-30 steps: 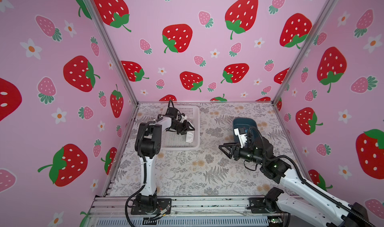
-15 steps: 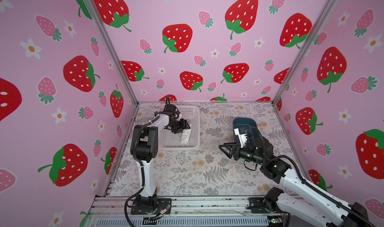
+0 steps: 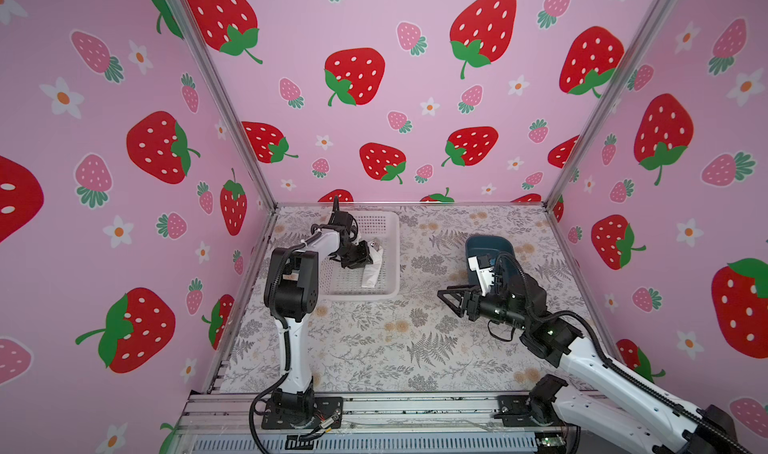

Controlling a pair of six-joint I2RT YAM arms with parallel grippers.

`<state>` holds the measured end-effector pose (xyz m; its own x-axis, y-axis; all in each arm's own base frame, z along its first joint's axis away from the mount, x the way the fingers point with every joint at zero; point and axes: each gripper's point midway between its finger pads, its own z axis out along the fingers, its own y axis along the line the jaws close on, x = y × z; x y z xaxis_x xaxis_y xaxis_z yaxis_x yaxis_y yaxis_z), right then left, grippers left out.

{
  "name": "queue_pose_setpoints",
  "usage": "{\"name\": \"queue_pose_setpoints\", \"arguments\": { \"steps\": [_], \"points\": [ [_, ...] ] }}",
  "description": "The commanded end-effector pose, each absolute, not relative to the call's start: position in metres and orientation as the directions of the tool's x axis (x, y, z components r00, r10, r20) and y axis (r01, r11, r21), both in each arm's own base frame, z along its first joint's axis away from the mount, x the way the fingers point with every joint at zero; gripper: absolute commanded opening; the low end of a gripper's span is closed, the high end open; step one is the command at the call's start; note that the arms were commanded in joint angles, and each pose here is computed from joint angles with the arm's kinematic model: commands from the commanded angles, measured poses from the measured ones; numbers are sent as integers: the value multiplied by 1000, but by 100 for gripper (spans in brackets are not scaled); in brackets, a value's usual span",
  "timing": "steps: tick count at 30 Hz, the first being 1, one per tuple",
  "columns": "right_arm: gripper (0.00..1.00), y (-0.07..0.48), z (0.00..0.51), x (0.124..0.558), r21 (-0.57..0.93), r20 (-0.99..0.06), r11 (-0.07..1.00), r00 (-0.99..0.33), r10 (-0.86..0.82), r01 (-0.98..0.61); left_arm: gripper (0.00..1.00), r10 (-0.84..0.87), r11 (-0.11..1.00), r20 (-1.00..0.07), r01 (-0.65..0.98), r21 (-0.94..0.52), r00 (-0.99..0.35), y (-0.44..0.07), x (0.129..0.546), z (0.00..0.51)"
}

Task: Place the utensils on the paper napkin and roll it up
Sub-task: 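Lower the bundle into the basket and open the left gripper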

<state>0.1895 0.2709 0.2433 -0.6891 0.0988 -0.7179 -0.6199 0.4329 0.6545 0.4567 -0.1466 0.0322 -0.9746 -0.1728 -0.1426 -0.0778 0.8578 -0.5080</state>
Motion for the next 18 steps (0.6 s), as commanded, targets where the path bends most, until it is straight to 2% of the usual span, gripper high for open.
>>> {"name": "queue_pose_setpoints", "arguments": {
  "steps": [1,14,16,18],
  "points": [
    [63,272,255,193,633,-745,426,-658,109,-646,23,-159,830,-96,-80,-552,-983,-155,455,21],
    [63,270,248,194,632,-742,439,-663,104,-639,18,-169,622,-48,-69,-780,-984,-193,459,34],
    [63,270,247,194,631,-742,441,-663,103,-638,18,-184,641,-42,-87,-763,-982,-189,460,31],
    [63,271,248,194,630,-743,440,-662,101,-640,25,-196,673,-52,-96,-733,-979,-182,459,29]
  ]
}}
